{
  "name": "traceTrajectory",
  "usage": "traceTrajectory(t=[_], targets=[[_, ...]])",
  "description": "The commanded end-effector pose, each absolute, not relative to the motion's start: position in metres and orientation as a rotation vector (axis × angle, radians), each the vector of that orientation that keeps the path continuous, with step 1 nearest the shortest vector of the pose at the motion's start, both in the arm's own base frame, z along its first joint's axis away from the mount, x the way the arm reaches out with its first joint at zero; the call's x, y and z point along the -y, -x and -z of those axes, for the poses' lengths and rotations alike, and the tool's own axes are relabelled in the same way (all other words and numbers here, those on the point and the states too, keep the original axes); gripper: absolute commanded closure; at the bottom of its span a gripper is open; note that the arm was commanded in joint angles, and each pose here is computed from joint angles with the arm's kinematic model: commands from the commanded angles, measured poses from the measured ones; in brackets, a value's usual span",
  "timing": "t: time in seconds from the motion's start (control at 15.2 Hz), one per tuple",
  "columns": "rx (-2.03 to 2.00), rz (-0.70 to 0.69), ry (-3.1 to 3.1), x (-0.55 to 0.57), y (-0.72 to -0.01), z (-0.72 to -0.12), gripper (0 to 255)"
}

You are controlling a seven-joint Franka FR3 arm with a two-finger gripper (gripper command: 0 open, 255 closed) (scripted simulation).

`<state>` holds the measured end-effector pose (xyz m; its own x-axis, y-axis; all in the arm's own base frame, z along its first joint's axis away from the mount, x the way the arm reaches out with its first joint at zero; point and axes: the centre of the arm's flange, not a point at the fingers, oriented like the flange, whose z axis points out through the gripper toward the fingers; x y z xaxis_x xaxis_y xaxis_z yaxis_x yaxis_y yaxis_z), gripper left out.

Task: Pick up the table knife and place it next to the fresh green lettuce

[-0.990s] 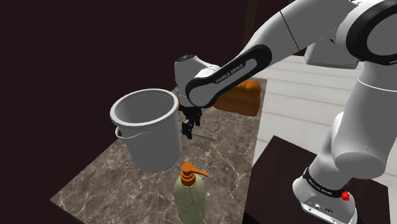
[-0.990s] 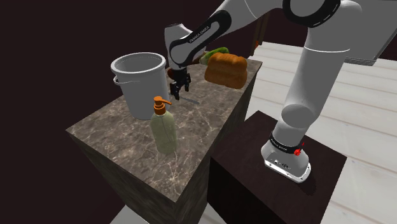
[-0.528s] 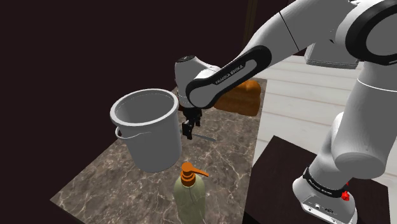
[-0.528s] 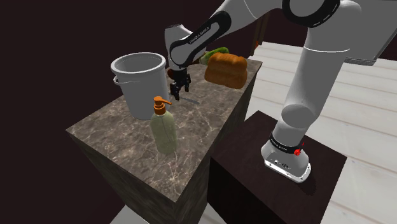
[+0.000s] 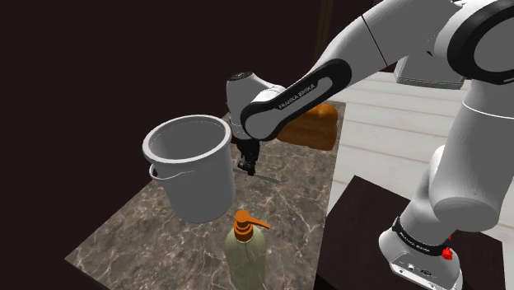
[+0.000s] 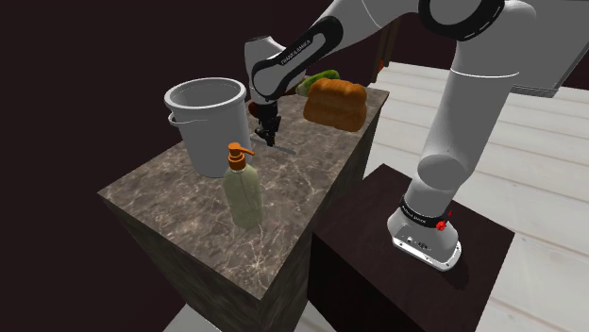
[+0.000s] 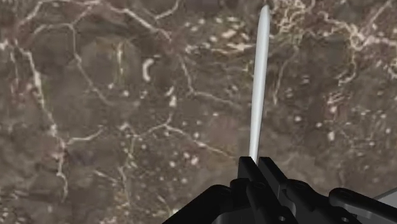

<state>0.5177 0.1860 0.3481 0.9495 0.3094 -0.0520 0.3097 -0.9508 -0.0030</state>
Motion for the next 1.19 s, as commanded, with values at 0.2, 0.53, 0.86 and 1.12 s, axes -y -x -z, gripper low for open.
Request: traceTrajectory(t=[0.2,0.53,0.86,1.12], targets=[[-0.492,0.081,-3.097,-0.186,-0.518,-0.359,255],[-0.492,0.081,-3.097,-0.186,-0.518,-0.385,255],[-0.492,0.081,-3.097,-0.186,-0.518,-0.411,255],[-0.492,0.081,-3.097,-0.186,-0.518,-0.433,255]])
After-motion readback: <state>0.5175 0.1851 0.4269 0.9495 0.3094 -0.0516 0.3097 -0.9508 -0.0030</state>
